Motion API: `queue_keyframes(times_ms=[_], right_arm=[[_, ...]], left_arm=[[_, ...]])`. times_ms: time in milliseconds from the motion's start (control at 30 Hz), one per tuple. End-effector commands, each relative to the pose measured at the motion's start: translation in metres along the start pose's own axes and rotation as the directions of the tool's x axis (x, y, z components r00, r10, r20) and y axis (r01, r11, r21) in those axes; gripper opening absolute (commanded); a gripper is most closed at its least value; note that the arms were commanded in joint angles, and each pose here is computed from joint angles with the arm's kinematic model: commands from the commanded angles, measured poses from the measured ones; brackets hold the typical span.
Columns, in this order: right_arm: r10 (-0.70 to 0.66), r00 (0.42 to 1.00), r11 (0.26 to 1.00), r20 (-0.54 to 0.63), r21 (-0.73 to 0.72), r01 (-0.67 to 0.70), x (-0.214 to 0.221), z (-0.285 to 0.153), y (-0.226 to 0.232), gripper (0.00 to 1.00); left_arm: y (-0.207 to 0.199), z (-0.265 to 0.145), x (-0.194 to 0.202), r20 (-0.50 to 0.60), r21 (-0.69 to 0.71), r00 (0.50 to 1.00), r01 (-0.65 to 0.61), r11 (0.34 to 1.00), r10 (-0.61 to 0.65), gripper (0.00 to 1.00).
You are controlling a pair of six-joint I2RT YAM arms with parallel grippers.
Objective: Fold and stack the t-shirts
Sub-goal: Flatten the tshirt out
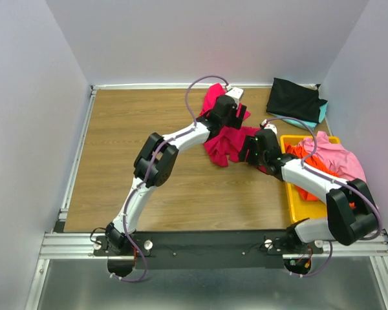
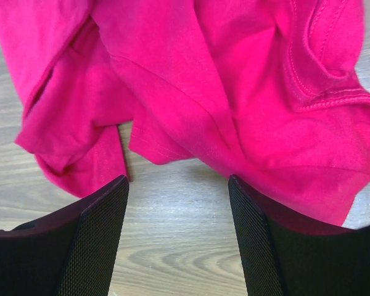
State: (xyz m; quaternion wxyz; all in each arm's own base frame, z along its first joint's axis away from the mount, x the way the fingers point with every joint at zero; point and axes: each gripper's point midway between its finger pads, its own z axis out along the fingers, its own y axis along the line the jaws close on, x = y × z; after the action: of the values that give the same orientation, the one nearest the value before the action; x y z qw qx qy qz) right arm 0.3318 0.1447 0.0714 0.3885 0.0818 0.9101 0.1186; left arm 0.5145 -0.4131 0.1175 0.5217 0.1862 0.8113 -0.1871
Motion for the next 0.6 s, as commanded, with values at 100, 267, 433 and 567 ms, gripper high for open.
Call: queue_keyframes(times_ms=[100,267,433,567], right_arm=[[0.028,0.997,1.000,0.076,-0.003,-0.028,-0.014,-0.012,0.001,0.74],[0.036,0.995,0.999,0.088,-0.018,-0.034,-0.016,-0.017,0.002,0.74],[0.039,0.994,0.999,0.098,-0.033,-0.036,-0.017,-0.022,0.003,0.74],[0.039,0.994,0.999,0.099,-0.036,-0.036,-0.017,-0.022,0.003,0.74]], left_arm=[[0.002,0.015,0.033,-0.103,-0.039,0.994,-0.053,0.998,0.048,0.85],[0.003,0.026,0.047,-0.138,-0.065,0.988,-0.072,0.995,0.063,0.85],[0.012,0.035,0.056,-0.150,-0.114,0.987,-0.083,0.990,0.066,0.81],[0.016,0.036,0.052,-0.132,-0.141,0.990,-0.074,0.987,0.055,0.72]])
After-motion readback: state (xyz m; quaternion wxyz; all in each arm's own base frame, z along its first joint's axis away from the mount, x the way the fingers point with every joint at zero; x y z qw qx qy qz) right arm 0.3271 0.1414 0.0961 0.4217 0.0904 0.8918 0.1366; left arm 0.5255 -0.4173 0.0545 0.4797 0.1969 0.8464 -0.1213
